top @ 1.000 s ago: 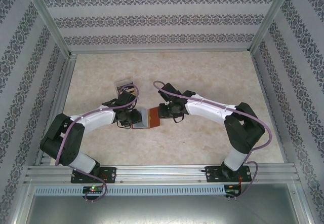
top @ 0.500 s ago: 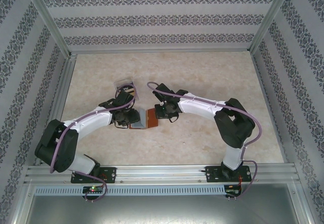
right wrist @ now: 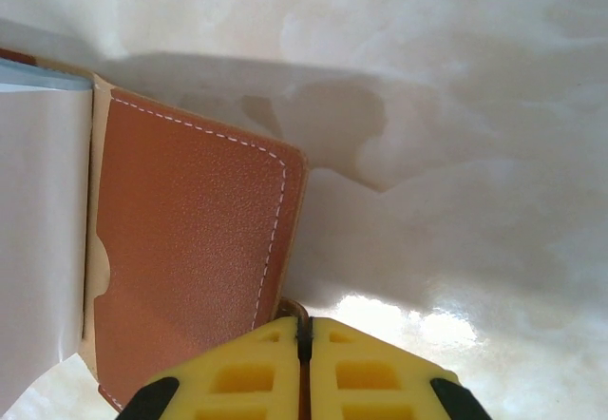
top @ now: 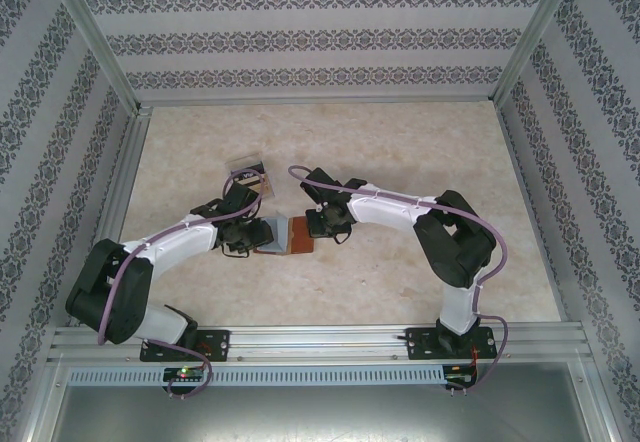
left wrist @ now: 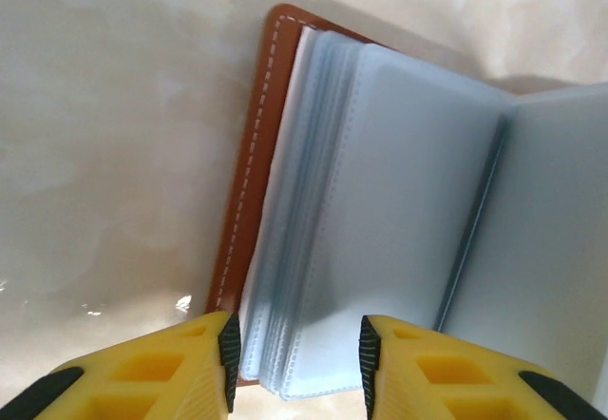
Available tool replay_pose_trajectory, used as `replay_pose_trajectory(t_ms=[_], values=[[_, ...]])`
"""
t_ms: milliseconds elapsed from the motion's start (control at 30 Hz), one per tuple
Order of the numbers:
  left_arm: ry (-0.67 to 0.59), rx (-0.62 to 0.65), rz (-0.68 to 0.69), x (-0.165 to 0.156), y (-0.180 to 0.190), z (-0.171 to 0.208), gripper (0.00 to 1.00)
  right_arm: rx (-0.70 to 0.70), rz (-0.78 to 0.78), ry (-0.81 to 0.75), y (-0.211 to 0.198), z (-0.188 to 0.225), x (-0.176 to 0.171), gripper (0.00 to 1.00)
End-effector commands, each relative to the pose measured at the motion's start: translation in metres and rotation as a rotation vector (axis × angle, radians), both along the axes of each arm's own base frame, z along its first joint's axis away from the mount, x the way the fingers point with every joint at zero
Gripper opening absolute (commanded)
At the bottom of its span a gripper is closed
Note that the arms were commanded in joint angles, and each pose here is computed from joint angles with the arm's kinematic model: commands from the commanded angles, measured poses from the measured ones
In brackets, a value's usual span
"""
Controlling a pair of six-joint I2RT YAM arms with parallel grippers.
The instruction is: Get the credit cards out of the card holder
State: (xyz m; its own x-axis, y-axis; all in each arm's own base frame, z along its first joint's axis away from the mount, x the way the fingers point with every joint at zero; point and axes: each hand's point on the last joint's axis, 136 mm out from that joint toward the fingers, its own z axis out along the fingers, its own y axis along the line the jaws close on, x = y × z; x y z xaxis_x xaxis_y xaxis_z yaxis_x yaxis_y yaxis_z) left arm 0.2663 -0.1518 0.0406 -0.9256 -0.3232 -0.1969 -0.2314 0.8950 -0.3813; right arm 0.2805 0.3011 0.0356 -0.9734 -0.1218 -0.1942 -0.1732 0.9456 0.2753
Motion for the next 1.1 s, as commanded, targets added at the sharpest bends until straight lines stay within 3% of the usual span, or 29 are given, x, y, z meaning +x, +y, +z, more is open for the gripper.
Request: replay_pose_trajectory(t_ms=[0,300,567,800,1067], values=[[-0.071,-0.082,-0.019,0.013,-0.013,0.012,0.39,-0.003,0.001,0.007,0.000,-0.004,0.002,0.06],[0.013,-0.083,-0.032,0.010,-0.019,-0.014,0.40,0.005,0.001,0.008,0.002,-0.003,0.003,0.07],[-0.007,-0.075,-0.039,0.012,-0.017,-0.005,0.46,0.006,0.001,0.008,0.001,-0.004,0.002,0.07],[-0.094,0.056,-0.001,0.013,0.011,0.019,0.46,0.006,0.000,0.010,0.001,-0.004,0.002,0.07],[-0.040,-0.007,-0.034,0.012,-0.004,0.002,0.45,0.009,0.001,0.015,0.003,-0.005,0.002,0.07]])
